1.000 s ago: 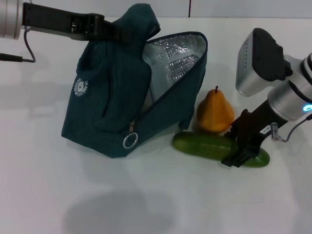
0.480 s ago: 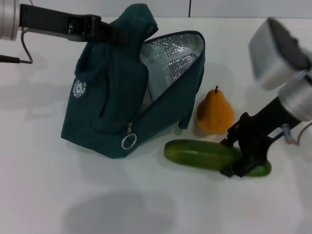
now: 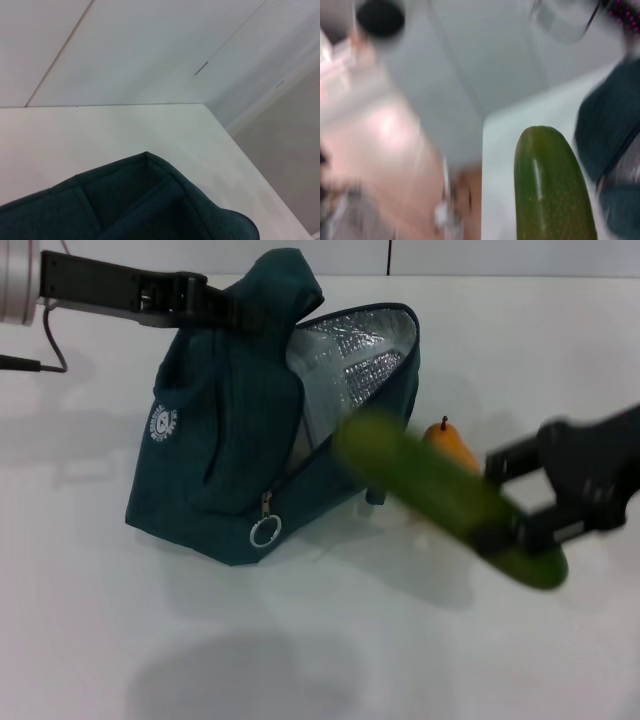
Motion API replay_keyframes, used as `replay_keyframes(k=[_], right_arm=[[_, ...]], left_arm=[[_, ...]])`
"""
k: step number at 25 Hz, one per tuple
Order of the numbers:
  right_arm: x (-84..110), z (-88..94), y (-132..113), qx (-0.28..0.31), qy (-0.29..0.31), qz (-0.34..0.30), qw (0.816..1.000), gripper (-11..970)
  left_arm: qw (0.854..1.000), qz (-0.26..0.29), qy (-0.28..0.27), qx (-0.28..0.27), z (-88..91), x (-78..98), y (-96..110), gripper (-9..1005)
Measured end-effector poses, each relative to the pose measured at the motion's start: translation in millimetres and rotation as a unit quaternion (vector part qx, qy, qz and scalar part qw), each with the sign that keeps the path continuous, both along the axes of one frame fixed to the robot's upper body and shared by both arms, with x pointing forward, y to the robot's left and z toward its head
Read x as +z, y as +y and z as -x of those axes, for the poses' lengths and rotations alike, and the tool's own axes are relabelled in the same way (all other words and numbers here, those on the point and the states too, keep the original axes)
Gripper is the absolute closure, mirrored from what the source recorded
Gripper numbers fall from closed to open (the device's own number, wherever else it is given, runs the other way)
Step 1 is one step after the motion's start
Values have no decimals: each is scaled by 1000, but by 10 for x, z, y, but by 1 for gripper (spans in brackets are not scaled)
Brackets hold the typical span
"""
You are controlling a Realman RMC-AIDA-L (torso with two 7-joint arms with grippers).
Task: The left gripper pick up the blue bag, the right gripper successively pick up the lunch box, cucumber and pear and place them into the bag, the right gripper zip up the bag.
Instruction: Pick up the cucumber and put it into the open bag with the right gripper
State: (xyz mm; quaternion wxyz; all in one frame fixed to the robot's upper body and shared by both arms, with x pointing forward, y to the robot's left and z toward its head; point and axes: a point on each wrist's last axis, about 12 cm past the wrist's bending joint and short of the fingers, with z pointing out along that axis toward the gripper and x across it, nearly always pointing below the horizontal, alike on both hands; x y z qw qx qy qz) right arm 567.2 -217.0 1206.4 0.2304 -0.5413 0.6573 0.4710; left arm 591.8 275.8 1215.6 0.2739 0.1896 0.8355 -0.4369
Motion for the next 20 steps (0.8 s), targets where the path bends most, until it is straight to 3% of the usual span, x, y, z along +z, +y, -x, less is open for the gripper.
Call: replay_keyframes(k=[9,20], right_arm=[[-145,-51,-280,-99,26,-188,977,325],[-354,-79,-168,-168,-14,-282,945,325]], left_arm=[[1000,22,6,0,3,12,-28,957],[997,76,30,-10,17,-79,-138,956]])
